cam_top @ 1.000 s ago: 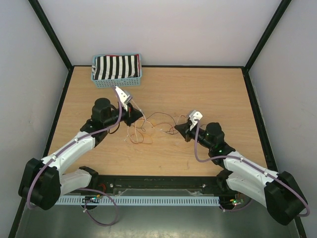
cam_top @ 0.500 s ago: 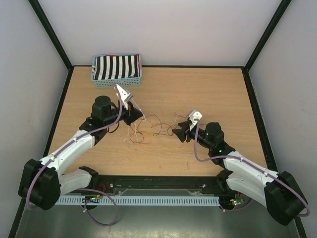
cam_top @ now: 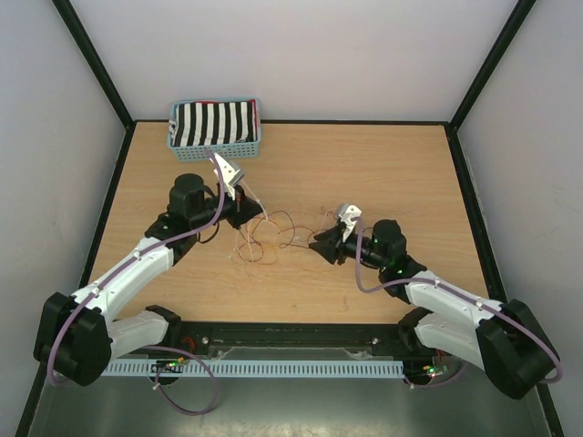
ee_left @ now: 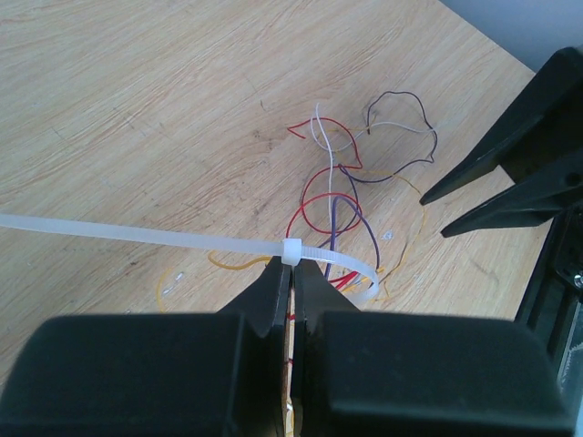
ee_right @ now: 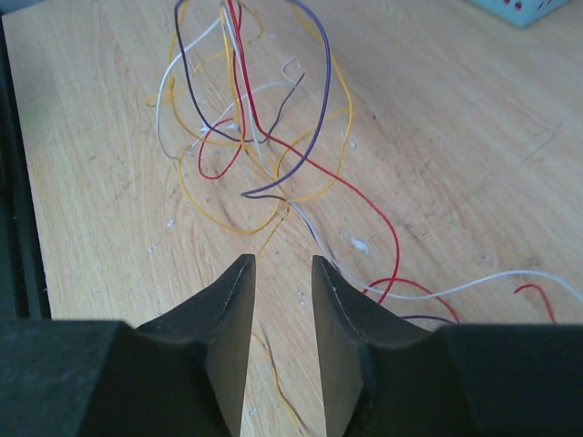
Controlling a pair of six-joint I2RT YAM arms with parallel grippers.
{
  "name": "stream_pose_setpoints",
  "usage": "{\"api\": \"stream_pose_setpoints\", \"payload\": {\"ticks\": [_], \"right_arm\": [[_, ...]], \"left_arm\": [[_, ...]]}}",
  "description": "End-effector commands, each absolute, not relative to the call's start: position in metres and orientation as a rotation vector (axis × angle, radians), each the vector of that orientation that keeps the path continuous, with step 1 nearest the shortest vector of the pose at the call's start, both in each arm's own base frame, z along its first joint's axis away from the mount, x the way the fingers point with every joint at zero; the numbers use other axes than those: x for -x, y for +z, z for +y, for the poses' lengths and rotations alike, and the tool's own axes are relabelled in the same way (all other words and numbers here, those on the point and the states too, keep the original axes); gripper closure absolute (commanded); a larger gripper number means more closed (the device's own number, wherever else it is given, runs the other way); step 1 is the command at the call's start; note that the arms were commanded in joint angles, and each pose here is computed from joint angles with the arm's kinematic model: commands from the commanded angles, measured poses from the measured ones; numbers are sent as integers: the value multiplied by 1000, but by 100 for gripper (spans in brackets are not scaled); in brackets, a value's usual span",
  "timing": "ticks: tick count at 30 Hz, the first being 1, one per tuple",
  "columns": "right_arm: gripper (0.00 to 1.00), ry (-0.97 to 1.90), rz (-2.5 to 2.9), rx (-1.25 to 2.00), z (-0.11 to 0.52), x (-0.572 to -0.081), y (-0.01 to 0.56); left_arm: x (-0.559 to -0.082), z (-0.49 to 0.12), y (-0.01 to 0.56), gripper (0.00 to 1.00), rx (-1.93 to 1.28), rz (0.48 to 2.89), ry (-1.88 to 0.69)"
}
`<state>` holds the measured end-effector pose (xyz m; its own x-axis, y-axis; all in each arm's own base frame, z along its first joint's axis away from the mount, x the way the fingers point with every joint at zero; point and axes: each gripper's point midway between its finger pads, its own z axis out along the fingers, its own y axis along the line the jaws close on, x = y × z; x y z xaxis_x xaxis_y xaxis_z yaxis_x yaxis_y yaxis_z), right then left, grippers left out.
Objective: Zip-tie the wires
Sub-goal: Adjust the cable at the center of the board.
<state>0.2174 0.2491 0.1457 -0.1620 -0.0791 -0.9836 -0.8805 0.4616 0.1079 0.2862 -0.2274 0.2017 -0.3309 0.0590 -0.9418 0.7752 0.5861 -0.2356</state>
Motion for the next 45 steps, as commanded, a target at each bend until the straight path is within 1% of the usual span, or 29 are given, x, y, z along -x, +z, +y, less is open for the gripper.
{"api": "stream_pose_setpoints", "payload": {"ticks": [1, 3, 7, 14, 19, 22, 28, 40, 41, 42, 44, 45], "right_arm": [[62, 911, 1507, 886, 259, -223, 159], [65, 930, 1510, 917, 263, -220, 152], [67, 944, 1520, 948, 265, -218, 136], [67, 846, 1487, 993, 272, -224, 115], [65, 787, 1498, 1037, 282, -233, 100], [63, 756, 1498, 1045, 284, -241, 95], [62, 717, 1488, 1068, 289, -252, 91], [59, 707, 1490, 1128, 307, -260, 77], [61, 709, 1490, 1127, 309, -261, 77], [65, 712, 1489, 1125, 310, -262, 77], [81, 719, 1487, 1117, 313, -263, 80], [87, 721, 1488, 1115, 313, -263, 81]], "left_arm": [[-290, -228, 222, 100, -691, 1719, -850], [-291, -229, 222, 100, -690, 1722, -850], [-290, -229, 224, 100, -687, 1721, -854], [-290, -232, 223, 100, -690, 1733, -872], [-290, -233, 224, 100, -694, 1732, -874], [-290, -234, 225, 100, -694, 1730, -878], [-289, -236, 225, 100, -703, 1732, -888], [-287, -239, 226, 100, -712, 1729, -902], [-287, -239, 226, 100, -712, 1729, -903], [-287, -239, 226, 100, -713, 1729, -903], [-289, -238, 227, 100, -709, 1727, -896], [-290, -237, 226, 100, -704, 1733, -889]]}}
